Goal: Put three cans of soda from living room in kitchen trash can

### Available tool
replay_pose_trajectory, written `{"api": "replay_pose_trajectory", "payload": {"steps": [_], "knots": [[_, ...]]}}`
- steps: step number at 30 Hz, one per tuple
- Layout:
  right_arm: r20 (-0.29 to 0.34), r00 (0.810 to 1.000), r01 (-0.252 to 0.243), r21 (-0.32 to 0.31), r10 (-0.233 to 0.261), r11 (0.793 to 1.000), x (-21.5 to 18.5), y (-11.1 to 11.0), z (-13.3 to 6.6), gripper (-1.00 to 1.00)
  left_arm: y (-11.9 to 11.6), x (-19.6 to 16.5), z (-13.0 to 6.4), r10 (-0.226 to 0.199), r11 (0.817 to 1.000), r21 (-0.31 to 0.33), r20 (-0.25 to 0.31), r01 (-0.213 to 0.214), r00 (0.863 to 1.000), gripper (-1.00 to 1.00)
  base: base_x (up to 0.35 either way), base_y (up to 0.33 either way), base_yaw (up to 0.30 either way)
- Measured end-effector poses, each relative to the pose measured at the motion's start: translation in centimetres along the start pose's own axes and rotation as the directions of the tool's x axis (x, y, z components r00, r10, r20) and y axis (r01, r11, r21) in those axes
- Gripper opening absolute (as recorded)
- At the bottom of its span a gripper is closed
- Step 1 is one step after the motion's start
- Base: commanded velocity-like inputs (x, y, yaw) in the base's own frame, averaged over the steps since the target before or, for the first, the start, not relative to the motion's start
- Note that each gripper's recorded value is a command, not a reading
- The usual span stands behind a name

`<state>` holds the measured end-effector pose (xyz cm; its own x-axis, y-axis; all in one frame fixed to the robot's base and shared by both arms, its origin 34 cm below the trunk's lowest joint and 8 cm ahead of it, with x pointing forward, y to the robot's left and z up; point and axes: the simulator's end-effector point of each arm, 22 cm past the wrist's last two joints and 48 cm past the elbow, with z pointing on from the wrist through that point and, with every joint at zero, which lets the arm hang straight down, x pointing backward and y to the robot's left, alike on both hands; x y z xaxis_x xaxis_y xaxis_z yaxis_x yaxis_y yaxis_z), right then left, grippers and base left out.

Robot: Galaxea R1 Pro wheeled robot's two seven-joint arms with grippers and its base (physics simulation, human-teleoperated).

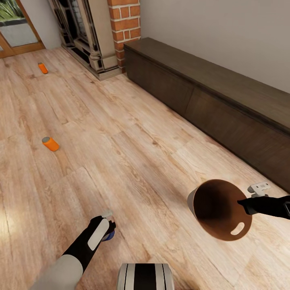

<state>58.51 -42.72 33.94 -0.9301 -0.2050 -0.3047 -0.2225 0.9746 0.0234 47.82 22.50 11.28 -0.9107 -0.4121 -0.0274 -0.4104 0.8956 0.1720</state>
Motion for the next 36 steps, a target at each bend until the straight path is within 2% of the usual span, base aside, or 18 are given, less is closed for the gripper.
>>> {"api": "replay_pose_trajectory", "payload": {"steps": [7,8,12,19,25,36], "knots": [[0.0,1.0,0.0,0.0,0.0,1.0,0.0,0.0,0.0,-1.0,0.0,-0.2,0.0,-0.004,1.0,0.001,0.007,0.004,1.0,1.0,0.0,0.0,0.0],[0.0,1.0,0.0,0.0,0.0,1.0,0.0,0.0,0.0,-1.0,-0.1,-0.2,0.0,-0.002,1.0,0.002,0.012,0.002,1.0,-1.0,0.0,0.0,0.0],[0.001,1.0,-0.002,-0.001,0.002,1.0,0.0,0.0,0.0,-1.0,-0.5,-0.5,-0.1,0.011,1.0,0.007,0.036,-0.012,0.999,-1.0,0.0,0.0,0.0],[0.0,1.0,-0.003,-0.001,0.003,1.0,0.0,0.0,0.0,-1.0,-0.9,-0.4,0.0,0.02,0.999,0.025,0.037,-0.021,0.999,-1.0,0.0,0.0,0.0],[0.0,1.0,-0.002,-0.001,0.002,1.0,0.0,0.0,0.0,-1.0,-1.2,-0.1,0.0,0.007,0.999,0.038,0.028,-0.008,1.0,-1.0,0.0,0.0,0.0],[-0.002,1.0,-0.002,-0.005,0.002,1.0,0.1,0.2,0.1,-1.0,-1.9,-0.7,-0.6,0.01,0.998,0.055,0.04,-0.012,0.999,-1.0,0.0,0.0,0.0]]}}
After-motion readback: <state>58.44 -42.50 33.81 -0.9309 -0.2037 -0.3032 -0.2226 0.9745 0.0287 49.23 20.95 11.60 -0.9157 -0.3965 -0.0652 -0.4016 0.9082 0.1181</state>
